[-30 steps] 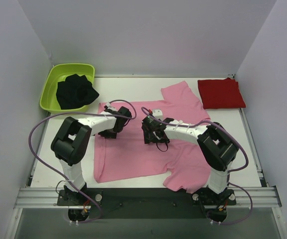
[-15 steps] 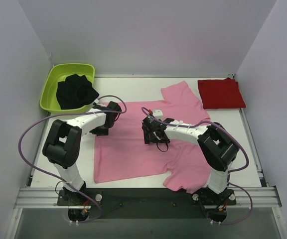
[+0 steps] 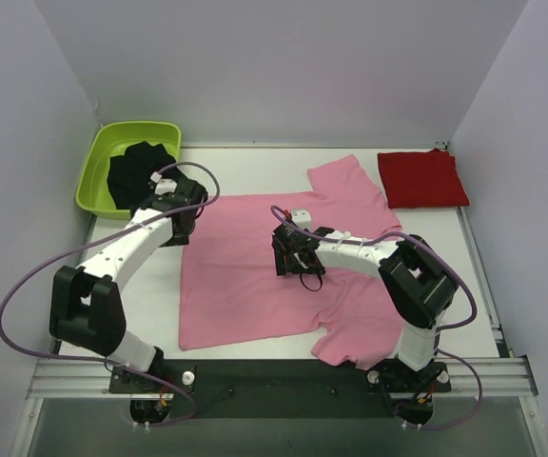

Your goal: Fold and stack the t-shirts

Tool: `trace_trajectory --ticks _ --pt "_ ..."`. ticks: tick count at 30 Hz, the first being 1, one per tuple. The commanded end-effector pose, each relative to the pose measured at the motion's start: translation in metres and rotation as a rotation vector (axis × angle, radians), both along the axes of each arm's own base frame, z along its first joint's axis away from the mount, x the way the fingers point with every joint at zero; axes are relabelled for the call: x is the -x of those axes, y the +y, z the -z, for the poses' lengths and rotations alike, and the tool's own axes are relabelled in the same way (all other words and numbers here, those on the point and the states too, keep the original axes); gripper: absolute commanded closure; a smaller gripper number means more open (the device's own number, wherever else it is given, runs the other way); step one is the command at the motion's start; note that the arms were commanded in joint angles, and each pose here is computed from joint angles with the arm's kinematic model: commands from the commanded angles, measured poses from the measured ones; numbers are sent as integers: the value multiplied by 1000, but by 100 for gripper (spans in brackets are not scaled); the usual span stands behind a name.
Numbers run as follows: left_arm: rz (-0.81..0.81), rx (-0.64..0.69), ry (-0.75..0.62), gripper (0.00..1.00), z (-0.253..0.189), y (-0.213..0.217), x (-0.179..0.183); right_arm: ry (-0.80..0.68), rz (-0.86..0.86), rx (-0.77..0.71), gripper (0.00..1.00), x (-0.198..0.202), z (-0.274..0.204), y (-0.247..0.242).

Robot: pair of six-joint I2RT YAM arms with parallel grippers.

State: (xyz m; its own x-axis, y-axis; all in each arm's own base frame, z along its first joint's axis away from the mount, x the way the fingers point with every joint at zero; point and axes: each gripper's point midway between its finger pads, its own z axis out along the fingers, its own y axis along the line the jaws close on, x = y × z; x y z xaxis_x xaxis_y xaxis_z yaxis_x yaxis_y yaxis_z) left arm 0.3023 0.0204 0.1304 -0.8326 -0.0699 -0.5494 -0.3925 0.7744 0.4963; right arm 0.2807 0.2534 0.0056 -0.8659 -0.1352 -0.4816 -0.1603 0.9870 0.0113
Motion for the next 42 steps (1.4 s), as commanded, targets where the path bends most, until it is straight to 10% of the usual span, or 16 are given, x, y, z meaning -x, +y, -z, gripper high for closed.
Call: trace_trajectory --ticks 1,11,19,21,24,42 --pt "113 47 -102 8 -42 -42 -4 272 -13 56 33 62 51 -19" --pt "317 329 -259 8 -67 -131 16 156 -11 -12 31 48 24 -11" --pt "451 577 -284 9 -64 -182 40 -178 -8 -61 24 6 -112 -14" --pt "477 643 -263 9 -53 -199 49 -246 -10 -64 0 8 -143 -28" --pt "492 663 -243 9 -36 -213 57 -286 50 0 0 15 -158 -65" --pt "354 687 -105 5 66 -241 54 10 208 3 0 48 -48 -116"
